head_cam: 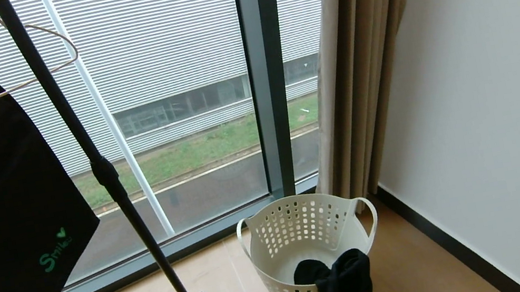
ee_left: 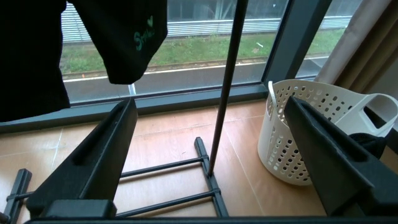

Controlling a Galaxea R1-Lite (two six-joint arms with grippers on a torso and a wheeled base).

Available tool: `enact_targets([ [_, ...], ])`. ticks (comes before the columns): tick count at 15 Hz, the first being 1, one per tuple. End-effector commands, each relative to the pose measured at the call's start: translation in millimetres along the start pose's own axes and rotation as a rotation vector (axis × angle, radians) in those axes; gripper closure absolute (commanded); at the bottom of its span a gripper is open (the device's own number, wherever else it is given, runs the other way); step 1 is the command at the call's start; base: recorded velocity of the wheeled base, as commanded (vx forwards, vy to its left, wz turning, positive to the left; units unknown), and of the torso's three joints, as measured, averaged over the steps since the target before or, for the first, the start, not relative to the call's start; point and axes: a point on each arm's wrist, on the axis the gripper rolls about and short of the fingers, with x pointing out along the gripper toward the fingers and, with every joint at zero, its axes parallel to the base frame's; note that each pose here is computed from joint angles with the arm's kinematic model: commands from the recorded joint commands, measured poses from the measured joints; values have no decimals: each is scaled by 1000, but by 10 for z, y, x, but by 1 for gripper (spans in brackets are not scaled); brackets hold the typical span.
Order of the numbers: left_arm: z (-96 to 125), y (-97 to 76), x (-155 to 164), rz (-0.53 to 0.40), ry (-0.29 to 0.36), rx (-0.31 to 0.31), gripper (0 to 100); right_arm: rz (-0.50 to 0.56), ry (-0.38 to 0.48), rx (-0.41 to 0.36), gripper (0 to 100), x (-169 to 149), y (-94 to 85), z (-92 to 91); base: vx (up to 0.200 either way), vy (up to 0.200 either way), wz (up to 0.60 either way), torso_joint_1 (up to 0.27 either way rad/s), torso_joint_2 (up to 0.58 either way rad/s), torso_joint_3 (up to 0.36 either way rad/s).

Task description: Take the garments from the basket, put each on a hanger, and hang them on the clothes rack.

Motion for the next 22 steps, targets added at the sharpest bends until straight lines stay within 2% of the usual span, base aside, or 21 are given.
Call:
enact_targets([
  [1, 1, 0, 1, 0, 1, 0, 0, 1, 1, -2, 0, 1, 0, 1, 0, 0, 0, 0, 0, 0],
  [22, -1, 0, 1, -1, 3, -6, 0, -1, 1, -6, 0, 2, 0, -6, 0, 0, 0, 1, 4, -184],
])
